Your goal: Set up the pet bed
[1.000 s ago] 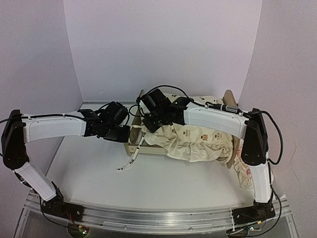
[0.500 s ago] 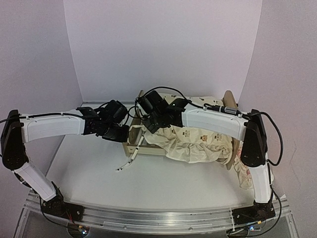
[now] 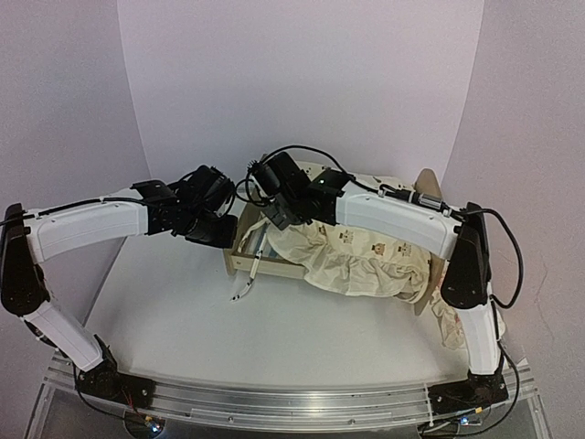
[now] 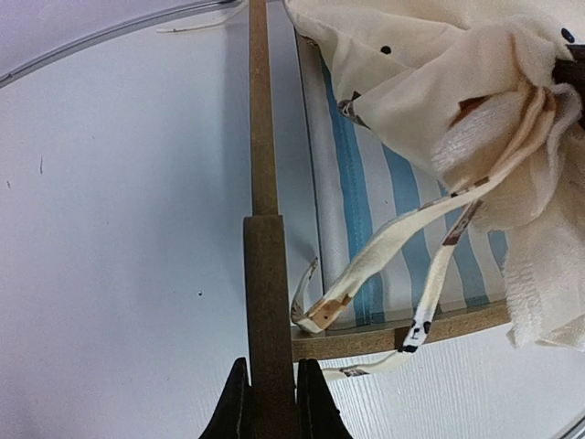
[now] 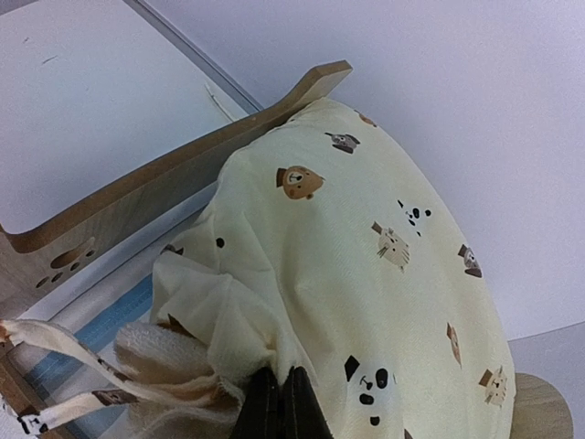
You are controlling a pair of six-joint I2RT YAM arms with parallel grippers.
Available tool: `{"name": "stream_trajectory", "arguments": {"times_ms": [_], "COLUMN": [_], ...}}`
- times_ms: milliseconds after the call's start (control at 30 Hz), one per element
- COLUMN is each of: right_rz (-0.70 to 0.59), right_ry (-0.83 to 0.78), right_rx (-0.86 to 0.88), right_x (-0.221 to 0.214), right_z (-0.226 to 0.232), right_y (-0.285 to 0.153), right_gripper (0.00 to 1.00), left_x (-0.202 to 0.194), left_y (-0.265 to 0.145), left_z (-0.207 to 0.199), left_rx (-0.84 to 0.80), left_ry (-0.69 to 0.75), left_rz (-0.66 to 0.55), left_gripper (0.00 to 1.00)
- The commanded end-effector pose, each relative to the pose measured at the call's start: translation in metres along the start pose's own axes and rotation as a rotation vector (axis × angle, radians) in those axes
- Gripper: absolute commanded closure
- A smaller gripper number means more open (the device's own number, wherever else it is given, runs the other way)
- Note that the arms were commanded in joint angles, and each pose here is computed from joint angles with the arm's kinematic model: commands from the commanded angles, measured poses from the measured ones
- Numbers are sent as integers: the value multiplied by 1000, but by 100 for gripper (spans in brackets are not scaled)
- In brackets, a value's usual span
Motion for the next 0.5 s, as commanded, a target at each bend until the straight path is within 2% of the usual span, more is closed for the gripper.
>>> {"name": "stream_trajectory", "arguments": {"times_ms": [0, 233, 400, 467], "right_rz": [-27, -34, -60, -79], "right_ry": [-31, -55, 11, 54], "right_rx": [33, 138, 198, 251], "right_x": [8, 2, 1, 1], "right_z": [13, 33, 24, 20], "right_y": [6, 4, -16, -26], "right_gripper": [94, 77, 52, 46], "left_x": [34, 34, 34, 33], "left_y": [-44, -44, -44, -43], "left_z": [-12, -12, -11, -11], "left_rx": [-103, -104, -101, -98], "left_ry": [10, 10, 11, 11], "left_rz": [-159, -163, -167, -165], "left_gripper": [100, 100, 100, 100]}}
Point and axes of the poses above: each gripper's point midway between its finger pads, its own y axis out along the fingers, its own z axis along the line the jaws close on, x = y × z, the point moved 10 cm from there along -y, back along the fingers, and after that the axes turned 8 degrees about -y, right-handed, at the moved point
